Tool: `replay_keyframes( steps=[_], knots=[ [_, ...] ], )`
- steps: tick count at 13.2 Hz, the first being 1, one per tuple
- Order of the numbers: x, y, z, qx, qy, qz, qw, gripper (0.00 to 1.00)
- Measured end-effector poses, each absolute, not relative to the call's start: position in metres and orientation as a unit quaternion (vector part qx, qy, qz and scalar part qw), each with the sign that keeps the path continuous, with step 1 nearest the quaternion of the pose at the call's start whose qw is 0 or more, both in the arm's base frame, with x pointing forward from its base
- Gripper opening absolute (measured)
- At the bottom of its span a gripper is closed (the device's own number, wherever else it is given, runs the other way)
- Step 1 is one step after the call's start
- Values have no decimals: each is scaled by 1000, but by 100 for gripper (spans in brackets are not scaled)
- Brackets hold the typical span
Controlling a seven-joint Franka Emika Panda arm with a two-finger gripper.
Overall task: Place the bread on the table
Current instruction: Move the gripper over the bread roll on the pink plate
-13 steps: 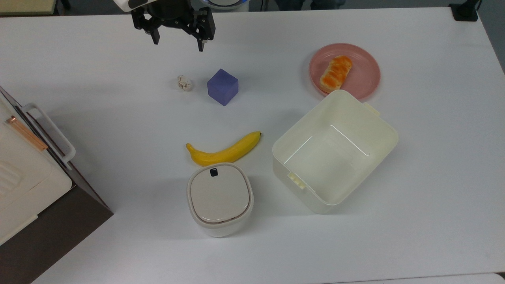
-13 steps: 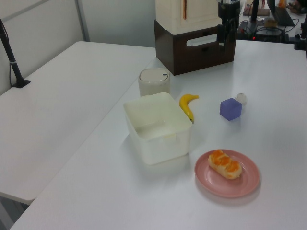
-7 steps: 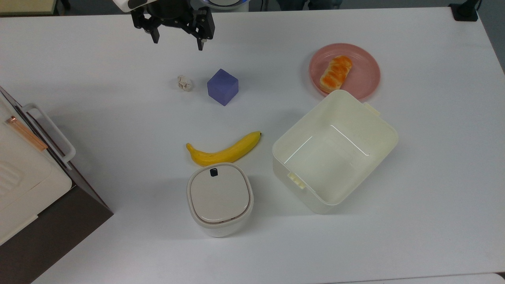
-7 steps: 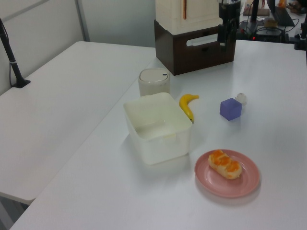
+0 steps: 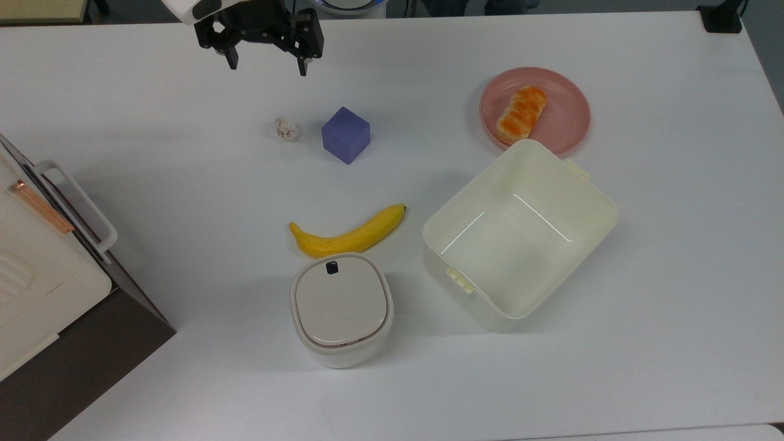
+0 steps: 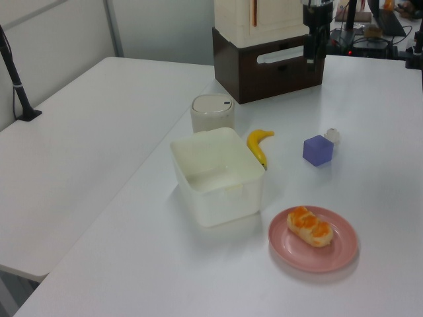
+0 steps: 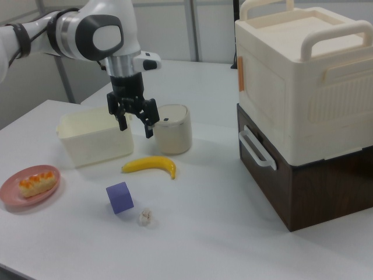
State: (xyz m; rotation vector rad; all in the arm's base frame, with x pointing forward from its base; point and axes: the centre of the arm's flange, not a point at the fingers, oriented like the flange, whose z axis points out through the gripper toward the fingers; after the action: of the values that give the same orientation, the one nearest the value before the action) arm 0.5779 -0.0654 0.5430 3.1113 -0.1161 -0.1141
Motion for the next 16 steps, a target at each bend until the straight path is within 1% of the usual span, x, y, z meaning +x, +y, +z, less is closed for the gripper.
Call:
replay_keyframes(
  steps=[7,14,16],
  knots=[
    [571,-64,507,997,-9,-78,8,100],
    [571,-49,507,997,5,-82,6,100],
    [568,-14,507,995,15,-102,-1,100]
  ],
)
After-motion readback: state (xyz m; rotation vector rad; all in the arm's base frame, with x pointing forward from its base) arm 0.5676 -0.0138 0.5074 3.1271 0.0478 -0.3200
